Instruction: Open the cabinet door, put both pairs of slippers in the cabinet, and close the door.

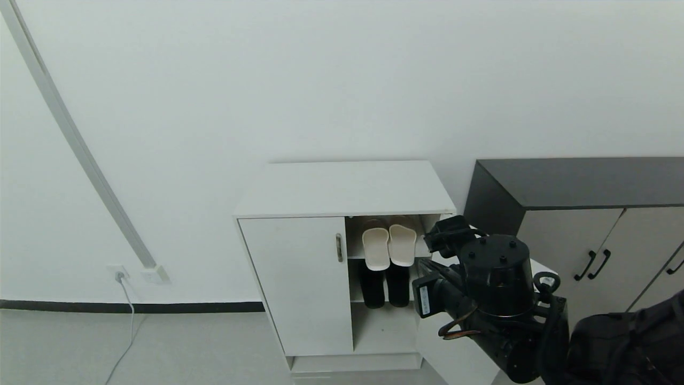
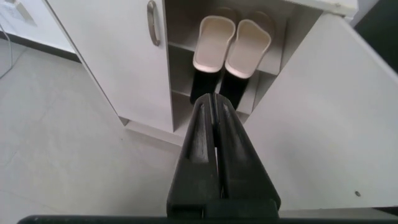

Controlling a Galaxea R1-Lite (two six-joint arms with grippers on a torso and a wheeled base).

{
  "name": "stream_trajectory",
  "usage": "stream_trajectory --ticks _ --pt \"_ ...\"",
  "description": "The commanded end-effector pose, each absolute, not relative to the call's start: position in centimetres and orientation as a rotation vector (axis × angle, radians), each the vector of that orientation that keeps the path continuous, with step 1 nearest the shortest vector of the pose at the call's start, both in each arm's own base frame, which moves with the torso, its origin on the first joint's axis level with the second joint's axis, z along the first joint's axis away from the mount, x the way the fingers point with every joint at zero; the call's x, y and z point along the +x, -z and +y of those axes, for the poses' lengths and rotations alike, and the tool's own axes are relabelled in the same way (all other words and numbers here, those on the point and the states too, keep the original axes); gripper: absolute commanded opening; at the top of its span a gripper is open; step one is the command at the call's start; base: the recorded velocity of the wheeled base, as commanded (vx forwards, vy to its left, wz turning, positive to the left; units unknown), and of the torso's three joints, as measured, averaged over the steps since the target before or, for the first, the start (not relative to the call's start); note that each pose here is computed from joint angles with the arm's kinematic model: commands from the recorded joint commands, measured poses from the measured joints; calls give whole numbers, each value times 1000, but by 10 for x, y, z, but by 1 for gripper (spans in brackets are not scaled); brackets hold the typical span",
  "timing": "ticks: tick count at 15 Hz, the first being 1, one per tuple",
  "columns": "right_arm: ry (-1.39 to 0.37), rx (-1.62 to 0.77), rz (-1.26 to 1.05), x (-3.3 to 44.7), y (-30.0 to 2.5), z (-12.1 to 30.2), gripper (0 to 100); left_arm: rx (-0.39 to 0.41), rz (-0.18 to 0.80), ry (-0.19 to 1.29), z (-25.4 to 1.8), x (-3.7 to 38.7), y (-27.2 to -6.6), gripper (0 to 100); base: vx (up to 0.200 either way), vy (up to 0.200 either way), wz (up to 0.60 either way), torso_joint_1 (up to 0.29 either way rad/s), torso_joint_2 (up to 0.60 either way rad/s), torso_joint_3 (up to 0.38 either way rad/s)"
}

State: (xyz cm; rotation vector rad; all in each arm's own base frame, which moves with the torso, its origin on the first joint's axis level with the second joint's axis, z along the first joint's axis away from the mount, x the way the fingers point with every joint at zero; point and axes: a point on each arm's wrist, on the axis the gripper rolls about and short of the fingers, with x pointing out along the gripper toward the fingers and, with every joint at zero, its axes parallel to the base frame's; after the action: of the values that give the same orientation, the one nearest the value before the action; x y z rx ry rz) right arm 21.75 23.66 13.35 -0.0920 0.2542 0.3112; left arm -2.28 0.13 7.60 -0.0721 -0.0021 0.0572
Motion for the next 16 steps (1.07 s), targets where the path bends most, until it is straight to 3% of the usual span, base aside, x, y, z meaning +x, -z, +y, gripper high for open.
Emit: stream_trajectory --ticks 1,7,13,16 --pt "-312 -93 255 218 -133 237 0 -74 -2 -58 1 -23 -76 0 0 0 0 178 -403 -227" --pt "-292 -91 250 224 -132 233 0 -74 -2 -58 1 -23 -76 0 0 0 0 171 -371 -202" --pt "-293 -108 235 226 -131 230 0 -72 -2 -58 1 -23 -76 0 0 0 0 15 -29 -14" --pt "-291 -110 220 228 -132 230 0 -72 -2 -58 1 -23 -76 0 0 0 -600 -1 1 2"
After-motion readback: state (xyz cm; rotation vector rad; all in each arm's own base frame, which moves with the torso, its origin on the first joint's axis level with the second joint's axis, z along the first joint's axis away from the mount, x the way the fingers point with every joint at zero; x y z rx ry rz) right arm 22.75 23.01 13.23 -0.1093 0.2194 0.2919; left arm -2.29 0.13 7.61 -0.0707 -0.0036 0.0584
